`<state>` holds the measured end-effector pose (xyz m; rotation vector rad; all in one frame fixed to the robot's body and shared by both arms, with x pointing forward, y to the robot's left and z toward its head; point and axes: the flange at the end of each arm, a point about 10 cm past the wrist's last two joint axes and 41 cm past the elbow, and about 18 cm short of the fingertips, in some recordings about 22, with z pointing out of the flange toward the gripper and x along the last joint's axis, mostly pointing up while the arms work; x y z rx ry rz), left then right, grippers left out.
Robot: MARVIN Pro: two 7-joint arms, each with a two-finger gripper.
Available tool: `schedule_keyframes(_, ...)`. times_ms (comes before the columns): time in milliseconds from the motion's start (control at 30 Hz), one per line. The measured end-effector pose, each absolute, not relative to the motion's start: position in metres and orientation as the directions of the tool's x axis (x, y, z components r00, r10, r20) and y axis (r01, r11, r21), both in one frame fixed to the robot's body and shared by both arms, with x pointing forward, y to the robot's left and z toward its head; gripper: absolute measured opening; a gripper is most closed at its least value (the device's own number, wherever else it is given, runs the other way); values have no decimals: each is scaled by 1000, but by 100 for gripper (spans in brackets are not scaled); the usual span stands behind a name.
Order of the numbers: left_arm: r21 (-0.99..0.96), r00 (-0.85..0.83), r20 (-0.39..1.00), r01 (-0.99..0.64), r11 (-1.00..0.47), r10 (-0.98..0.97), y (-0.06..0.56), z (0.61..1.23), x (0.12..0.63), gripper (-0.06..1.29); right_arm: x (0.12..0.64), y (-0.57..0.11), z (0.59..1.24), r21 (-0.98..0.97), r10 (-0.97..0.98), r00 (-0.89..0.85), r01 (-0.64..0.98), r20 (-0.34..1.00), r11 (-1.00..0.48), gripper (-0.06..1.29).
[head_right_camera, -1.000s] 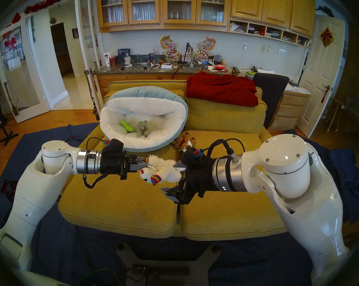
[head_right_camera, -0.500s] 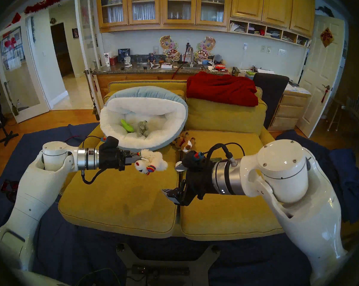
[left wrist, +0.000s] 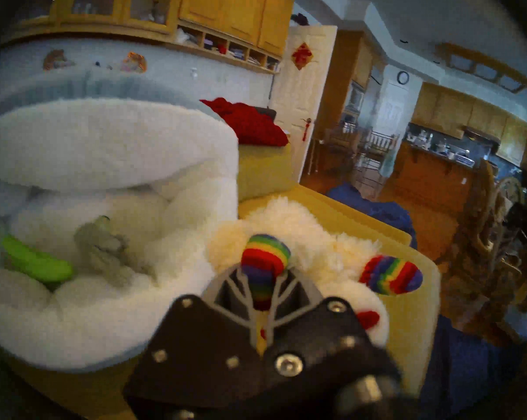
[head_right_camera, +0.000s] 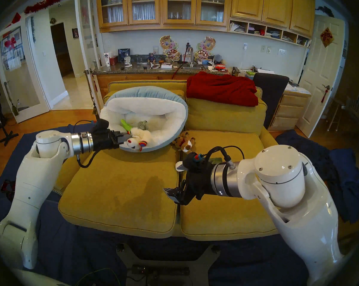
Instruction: Put toys into dog bed
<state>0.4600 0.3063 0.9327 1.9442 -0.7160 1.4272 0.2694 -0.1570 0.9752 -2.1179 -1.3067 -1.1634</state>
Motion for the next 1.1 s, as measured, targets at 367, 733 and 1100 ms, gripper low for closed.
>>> schedule_keyframes(367, 192, 302, 953, -610, -769, -2, 316, 927, 490, -2, 270, -156, 974, 98, 539, 219, 861, 813, -498, 124)
schedule_keyframes(733, 218, 315, 948, -531, -819, 49, 305, 923, 516, -2, 270, -155, 973, 101, 538, 221, 858, 813, -504, 124)
schedule_keyframes(1100, 267, 368, 925, -469, -842, 89, 286, 903, 539, -2, 271, -154, 972, 104, 539, 222, 855, 813, -508, 124)
